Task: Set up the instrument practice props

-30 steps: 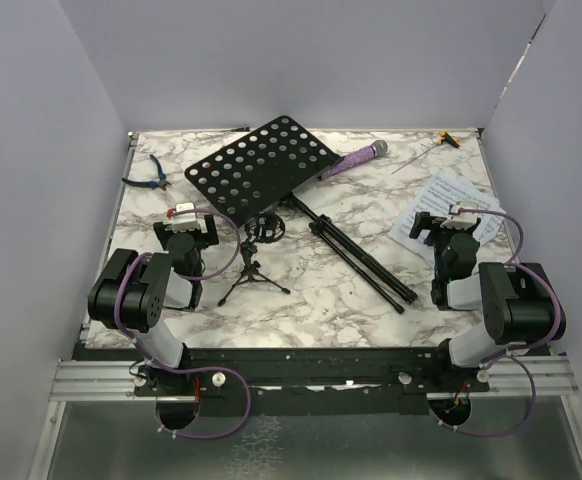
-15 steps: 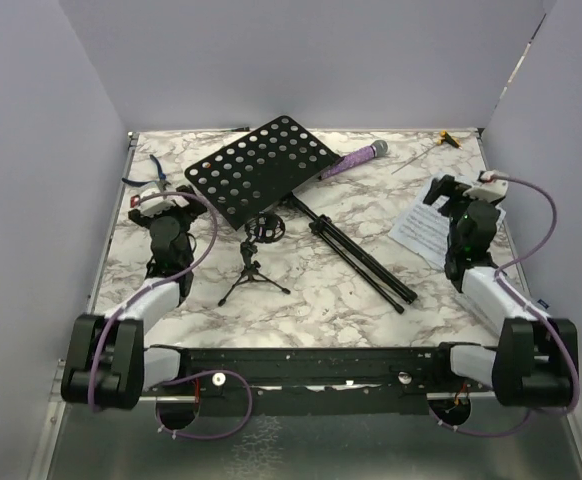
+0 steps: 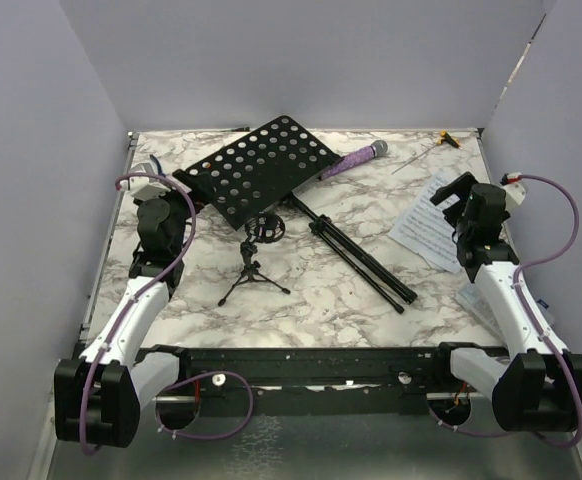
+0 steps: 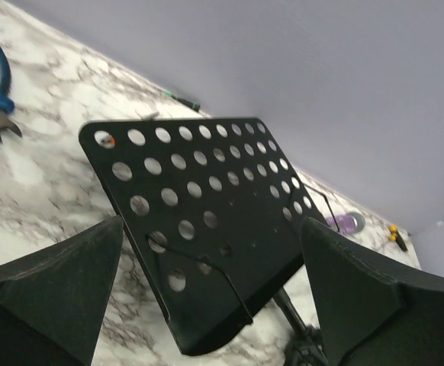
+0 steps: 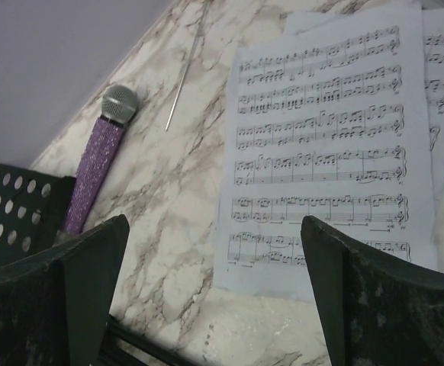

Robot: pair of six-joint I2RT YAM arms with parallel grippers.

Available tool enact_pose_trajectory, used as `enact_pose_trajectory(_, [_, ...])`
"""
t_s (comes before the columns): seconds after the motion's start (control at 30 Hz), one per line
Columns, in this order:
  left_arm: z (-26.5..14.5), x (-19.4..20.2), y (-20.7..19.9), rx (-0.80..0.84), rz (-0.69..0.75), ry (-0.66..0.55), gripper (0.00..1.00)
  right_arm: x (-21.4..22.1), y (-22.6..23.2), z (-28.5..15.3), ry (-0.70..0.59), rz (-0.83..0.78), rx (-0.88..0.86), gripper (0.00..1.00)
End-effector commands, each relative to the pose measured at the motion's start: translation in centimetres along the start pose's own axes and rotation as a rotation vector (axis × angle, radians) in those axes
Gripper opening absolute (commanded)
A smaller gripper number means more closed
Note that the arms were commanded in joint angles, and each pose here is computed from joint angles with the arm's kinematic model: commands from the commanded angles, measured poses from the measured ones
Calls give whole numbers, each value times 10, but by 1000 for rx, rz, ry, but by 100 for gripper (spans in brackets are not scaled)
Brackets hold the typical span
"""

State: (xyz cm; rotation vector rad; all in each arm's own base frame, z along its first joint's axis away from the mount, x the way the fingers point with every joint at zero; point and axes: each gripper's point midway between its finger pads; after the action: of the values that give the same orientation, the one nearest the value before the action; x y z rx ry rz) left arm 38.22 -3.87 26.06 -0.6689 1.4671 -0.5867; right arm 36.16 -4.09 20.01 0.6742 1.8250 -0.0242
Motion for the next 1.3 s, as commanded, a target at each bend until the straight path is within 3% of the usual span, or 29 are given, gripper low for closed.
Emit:
enact_pose_trajectory(0.0, [-16, 27, -8, 50, -87, 154, 99, 12, 17, -15, 58, -59, -137, 100])
enact_pose_trajectory(0.4, [-29, 59, -56, 200, -84, 468, 99, 11, 33, -25, 84, -117, -239, 100])
enact_pose_trajectory(0.83, [-73, 89, -65, 94, 417, 668, 99, 46, 83, -50, 226, -182, -609, 100])
enact_pose_trajectory(1.0, [-89, 121, -63, 91, 539, 758, 99, 68, 94, -56, 308, -194, -703, 100])
enact_pose_trajectory(1.27, [-97, 143, -51, 42, 680, 785, 99, 106, 121, -76, 389, -312, -789, 100])
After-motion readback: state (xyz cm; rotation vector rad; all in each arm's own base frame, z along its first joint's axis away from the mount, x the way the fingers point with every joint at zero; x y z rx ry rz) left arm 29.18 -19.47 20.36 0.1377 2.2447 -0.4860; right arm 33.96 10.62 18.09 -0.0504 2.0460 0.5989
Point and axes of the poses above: each gripper's point midway between its finger pads, its own z axis out along the fingers, its own y axis along the line the jaws close on, x = y × z, and after that the axes turned 12 degrees about -z, right-handed
